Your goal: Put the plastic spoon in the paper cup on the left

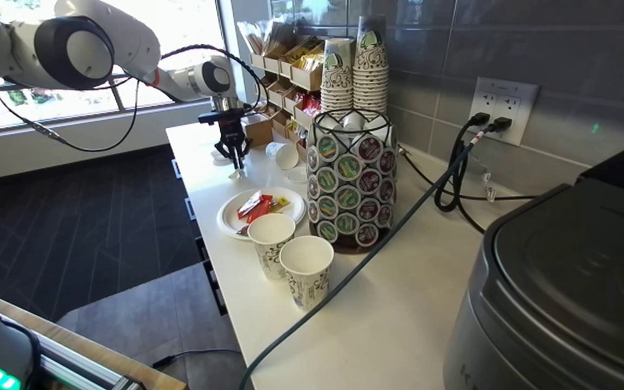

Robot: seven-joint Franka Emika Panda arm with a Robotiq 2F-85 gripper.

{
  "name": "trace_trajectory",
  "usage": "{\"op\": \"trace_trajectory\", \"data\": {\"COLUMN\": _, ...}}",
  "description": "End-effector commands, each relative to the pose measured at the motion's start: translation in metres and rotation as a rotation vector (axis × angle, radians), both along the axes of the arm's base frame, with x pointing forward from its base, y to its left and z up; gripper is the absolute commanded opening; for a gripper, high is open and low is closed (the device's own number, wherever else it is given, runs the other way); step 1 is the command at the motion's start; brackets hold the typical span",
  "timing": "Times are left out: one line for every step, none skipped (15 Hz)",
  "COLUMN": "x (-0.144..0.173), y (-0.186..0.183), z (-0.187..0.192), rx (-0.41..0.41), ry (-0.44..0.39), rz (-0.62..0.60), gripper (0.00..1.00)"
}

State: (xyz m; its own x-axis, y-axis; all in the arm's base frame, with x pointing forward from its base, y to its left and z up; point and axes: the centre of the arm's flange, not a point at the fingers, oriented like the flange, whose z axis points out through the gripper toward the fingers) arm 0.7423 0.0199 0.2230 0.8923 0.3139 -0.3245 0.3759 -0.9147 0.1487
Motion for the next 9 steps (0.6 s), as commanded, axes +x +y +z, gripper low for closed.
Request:
{"op": "trace_trajectory", "data": {"x": -0.010, "y": -0.014, "z": 0.020, "rx": 0.105, "ry": 0.012, "rz": -0.049, "gripper": 0.06}}
{"op": "trace_trajectory", "data": {"x": -0.020, "y": -0.023, "z": 0.026, "rx": 0.142, "ry": -0.004, "rz": -0.072, "gripper": 0.06}}
{"op": "trace_trajectory", "data": {"x": -0.030, "y": -0.031, "z": 0.032, "rx": 0.182, "ry": -0.013, "rz": -0.086, "gripper": 0.06}}
{"op": "trace_trajectory", "data": {"x": -0.038, "y": -0.037, "z": 0.037, "rx": 0.214, "ry": -0.018, "rz": -0.093, "gripper": 0.06}}
{"op": "trace_trajectory", "data": {"x": -0.050, "y": -0.047, "z": 0.041, "rx": 0.255, "ry": -0.028, "rz": -0.103, "gripper": 0.06}}
{"op": "trace_trajectory", "data": {"x": -0.060, "y": -0.055, "z": 0.047, "rx": 0.288, "ry": -0.042, "rz": -0.106, "gripper": 0.06}}
{"op": "trace_trajectory", "data": {"x": -0.072, "y": -0.064, "z": 0.051, "rx": 0.322, "ry": -0.064, "rz": -0.102, "gripper": 0.06}}
{"op": "trace_trajectory", "data": {"x": -0.080, "y": -0.073, "z": 0.055, "rx": 0.351, "ry": -0.083, "rz": -0.100, "gripper": 0.06}}
{"op": "trace_trajectory", "data": {"x": -0.089, "y": -0.081, "z": 0.059, "rx": 0.361, "ry": -0.121, "rz": -0.096, "gripper": 0.06}}
